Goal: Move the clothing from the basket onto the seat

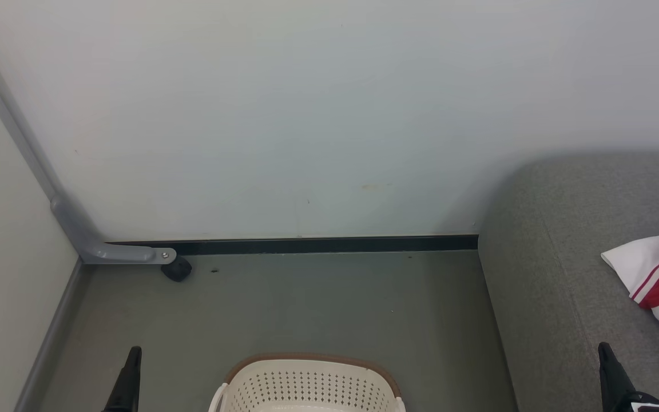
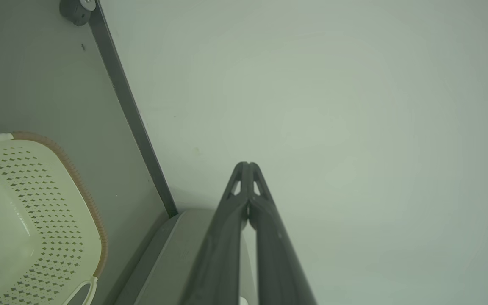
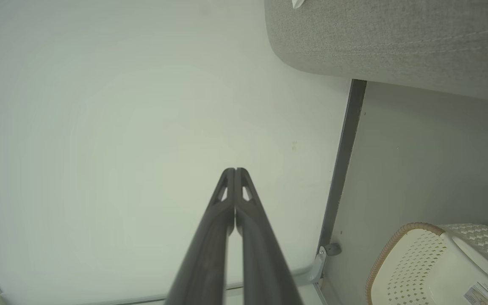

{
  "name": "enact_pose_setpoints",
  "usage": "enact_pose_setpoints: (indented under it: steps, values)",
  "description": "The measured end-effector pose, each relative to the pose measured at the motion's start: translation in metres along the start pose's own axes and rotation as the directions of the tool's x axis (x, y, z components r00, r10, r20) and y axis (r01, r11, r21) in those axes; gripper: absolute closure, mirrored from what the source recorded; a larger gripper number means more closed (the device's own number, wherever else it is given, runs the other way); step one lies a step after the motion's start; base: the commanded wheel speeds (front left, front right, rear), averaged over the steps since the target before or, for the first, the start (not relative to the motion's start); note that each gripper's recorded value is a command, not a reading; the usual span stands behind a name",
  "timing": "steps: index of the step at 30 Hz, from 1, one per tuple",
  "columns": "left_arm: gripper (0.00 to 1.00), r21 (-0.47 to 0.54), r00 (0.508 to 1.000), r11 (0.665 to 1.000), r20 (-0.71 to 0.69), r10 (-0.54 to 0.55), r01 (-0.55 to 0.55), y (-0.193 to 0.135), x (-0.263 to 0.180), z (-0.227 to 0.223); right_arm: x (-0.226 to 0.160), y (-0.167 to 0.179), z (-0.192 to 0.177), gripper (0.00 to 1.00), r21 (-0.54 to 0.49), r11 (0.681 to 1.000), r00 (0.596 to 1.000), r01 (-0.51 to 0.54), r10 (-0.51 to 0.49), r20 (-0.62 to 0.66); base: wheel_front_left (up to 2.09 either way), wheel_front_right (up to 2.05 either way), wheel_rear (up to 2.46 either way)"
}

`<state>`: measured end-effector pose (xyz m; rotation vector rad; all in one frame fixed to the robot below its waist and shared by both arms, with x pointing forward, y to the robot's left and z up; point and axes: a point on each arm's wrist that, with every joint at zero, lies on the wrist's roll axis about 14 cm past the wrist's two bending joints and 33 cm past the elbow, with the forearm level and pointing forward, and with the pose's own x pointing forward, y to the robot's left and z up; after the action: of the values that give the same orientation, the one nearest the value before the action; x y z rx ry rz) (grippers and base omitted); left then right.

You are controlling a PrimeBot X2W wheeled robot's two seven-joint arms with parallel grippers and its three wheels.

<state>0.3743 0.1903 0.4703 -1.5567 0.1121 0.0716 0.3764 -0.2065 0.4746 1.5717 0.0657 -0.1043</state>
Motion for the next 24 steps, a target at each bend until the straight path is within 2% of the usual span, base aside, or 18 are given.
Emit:
enact_pose_setpoints:
  steps: [24]
  values:
    - [1.00,-0.014,1.000,1.000,0.001,-0.012,0.012,-0.0042,0.0021,-0.0005,0.0000,0.0001,0.0002,1.00,0.001,1.000,1.000,-0.001,0.001,0.001,0.00,0.00,0.00]
